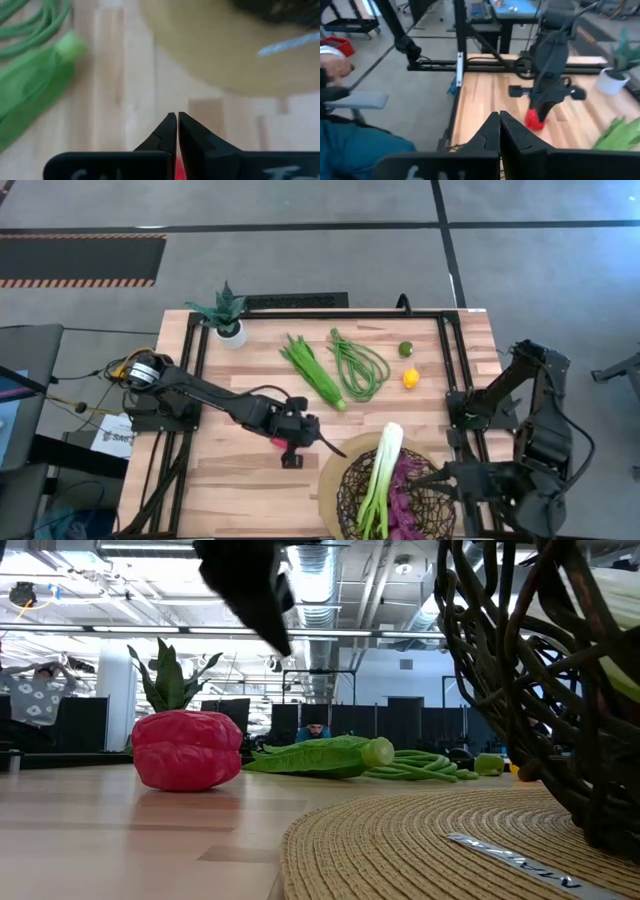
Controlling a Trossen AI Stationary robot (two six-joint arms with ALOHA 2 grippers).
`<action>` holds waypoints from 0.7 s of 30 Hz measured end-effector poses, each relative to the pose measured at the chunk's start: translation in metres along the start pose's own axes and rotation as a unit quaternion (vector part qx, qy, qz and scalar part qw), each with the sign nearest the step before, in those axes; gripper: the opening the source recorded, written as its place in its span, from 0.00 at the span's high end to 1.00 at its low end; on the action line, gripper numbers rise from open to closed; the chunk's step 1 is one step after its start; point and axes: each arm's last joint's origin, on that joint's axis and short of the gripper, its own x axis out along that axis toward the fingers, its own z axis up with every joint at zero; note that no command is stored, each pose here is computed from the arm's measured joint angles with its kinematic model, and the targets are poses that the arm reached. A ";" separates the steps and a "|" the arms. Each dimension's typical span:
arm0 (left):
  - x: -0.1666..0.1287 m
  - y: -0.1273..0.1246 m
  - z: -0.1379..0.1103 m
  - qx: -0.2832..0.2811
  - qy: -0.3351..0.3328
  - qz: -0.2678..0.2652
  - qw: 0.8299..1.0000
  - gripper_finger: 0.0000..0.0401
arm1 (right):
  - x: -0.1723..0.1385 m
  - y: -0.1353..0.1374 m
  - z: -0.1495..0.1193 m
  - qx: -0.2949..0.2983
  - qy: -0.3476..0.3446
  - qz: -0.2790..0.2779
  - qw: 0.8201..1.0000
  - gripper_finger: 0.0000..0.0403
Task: Build produce basket
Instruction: Move the brown mat to the center of the table
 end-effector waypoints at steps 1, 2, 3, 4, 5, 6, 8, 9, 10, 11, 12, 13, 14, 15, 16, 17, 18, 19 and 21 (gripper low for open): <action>0.000 -0.002 0.002 0.001 -0.012 -0.013 1.000 1.00 | -0.001 0.000 -0.001 -0.008 0.000 -0.005 1.000 0.97; -0.001 -0.004 0.005 0.003 -0.024 -0.025 0.999 1.00 | -0.002 -0.001 -0.002 -0.015 -0.001 -0.013 1.000 0.98; -0.001 -0.006 0.007 0.004 -0.035 -0.039 0.999 1.00 | -0.003 -0.002 -0.003 -0.021 -0.001 -0.019 1.000 0.99; -0.001 -0.009 0.009 0.005 -0.045 -0.053 0.998 1.00 | -0.004 -0.003 -0.003 -0.026 -0.003 -0.026 0.999 0.99; -0.002 -0.011 0.011 0.005 -0.054 -0.063 0.997 1.00 | -0.005 -0.004 -0.003 -0.026 -0.006 -0.032 0.999 0.99; -0.002 -0.013 0.011 0.008 -0.056 -0.072 0.996 1.00 | -0.007 -0.005 -0.003 -0.026 -0.011 -0.037 0.999 0.99; -0.001 -0.018 0.009 0.013 -0.052 -0.076 0.996 1.00 | -0.010 -0.007 -0.002 -0.026 -0.018 -0.042 0.999 0.99; 0.002 -0.021 0.009 0.014 -0.051 -0.078 0.996 1.00 | -0.011 -0.007 -0.001 -0.024 -0.019 -0.041 0.999 0.99; 0.007 -0.025 0.008 0.015 -0.046 -0.079 0.996 1.00 | -0.012 -0.008 -0.001 -0.023 -0.021 -0.041 0.999 0.99; 0.012 -0.028 0.006 0.018 -0.038 -0.080 0.996 1.00 | -0.012 -0.008 0.000 -0.023 -0.022 -0.044 0.999 0.99; 0.020 -0.033 0.005 0.021 -0.038 -0.082 0.996 1.00 | -0.012 -0.008 -0.001 -0.023 -0.022 -0.045 0.998 0.99; 0.029 -0.037 0.004 0.024 -0.038 -0.084 0.995 1.00 | -0.012 -0.008 0.000 -0.023 -0.023 -0.046 0.998 0.99; 0.037 -0.041 0.003 0.030 -0.034 -0.085 0.995 1.00 | -0.012 -0.008 0.000 -0.023 -0.025 -0.048 0.998 0.99; 0.046 -0.043 0.002 0.032 -0.031 -0.085 0.995 1.00 | -0.012 -0.009 0.000 -0.023 -0.026 -0.048 0.998 0.99; 0.054 -0.045 0.001 0.033 -0.031 -0.087 0.995 1.00 | -0.012 -0.009 0.000 -0.022 -0.026 -0.048 0.998 0.99; 0.061 -0.045 0.000 0.034 -0.029 -0.088 0.995 1.00 | -0.012 -0.009 0.000 -0.022 -0.026 -0.048 0.998 1.00; 0.067 -0.045 -0.001 0.034 -0.025 -0.087 0.995 1.00 | -0.012 -0.009 0.001 -0.022 -0.026 -0.048 0.998 1.00; 0.074 -0.045 -0.001 0.033 -0.024 -0.089 0.995 1.00 | -0.012 -0.009 0.001 -0.020 -0.027 -0.047 0.998 1.00; 0.085 -0.045 0.000 0.032 -0.032 -0.103 0.994 1.00 | -0.012 -0.008 0.001 -0.019 -0.028 -0.047 0.998 1.00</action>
